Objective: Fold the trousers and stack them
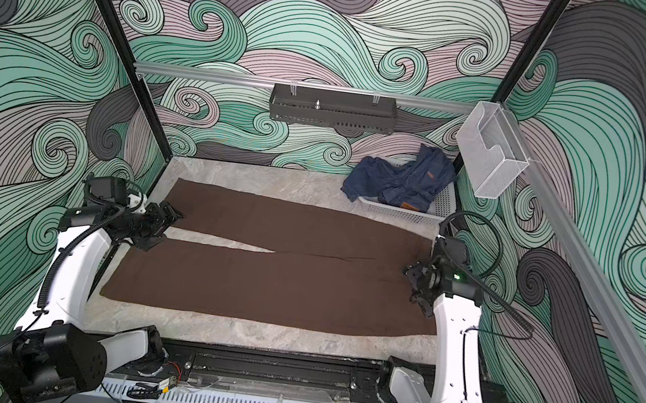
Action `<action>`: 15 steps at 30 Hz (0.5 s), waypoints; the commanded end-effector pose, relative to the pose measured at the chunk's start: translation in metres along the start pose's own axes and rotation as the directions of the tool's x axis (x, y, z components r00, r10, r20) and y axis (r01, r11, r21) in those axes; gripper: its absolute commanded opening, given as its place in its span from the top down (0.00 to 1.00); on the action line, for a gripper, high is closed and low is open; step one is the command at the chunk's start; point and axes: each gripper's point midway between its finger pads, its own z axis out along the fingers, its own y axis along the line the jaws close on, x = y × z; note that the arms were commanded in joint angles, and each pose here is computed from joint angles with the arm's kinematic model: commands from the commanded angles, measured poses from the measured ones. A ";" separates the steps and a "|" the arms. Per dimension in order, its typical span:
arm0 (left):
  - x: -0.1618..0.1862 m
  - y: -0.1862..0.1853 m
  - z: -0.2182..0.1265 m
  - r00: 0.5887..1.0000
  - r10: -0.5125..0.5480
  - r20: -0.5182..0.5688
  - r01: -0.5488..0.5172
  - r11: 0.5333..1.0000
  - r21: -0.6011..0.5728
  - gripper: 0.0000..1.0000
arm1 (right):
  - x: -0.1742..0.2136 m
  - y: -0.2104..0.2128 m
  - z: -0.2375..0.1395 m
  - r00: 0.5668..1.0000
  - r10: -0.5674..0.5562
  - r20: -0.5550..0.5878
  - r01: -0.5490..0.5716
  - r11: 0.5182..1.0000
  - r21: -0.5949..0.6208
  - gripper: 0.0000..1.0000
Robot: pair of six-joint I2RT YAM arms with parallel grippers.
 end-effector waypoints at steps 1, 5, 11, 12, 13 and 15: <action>-0.011 -0.003 0.005 1.000 -0.005 0.027 0.006 0.999 -0.036 0.14 | -0.015 0.005 0.008 1.000 -0.022 -0.019 0.023 1.000 0.012 0.16; -0.022 -0.003 0.004 0.998 0.001 0.066 0.004 0.997 -0.073 0.12 | -0.035 0.017 0.026 0.999 0.029 -0.038 -0.030 0.999 -0.020 0.17; -0.046 -0.014 0.000 0.989 0.004 0.147 0.009 0.997 -0.082 0.09 | -0.071 0.036 0.050 0.992 0.109 -0.056 -0.111 0.993 -0.039 0.18; -0.050 -0.017 0.001 0.988 0.008 0.151 0.004 0.997 -0.083 0.08 | -0.077 0.038 0.055 0.991 0.121 -0.061 -0.123 0.992 -0.032 0.18; -0.054 -0.020 0.003 0.989 0.013 0.149 0.000 0.996 -0.085 0.08 | -0.081 0.039 0.062 0.989 0.133 -0.070 -0.136 0.990 -0.028 0.18; -0.061 -0.024 0.006 0.989 0.025 0.145 -0.012 0.996 -0.090 0.08 | -0.090 0.042 0.072 0.985 0.153 -0.080 -0.156 0.987 -0.028 0.19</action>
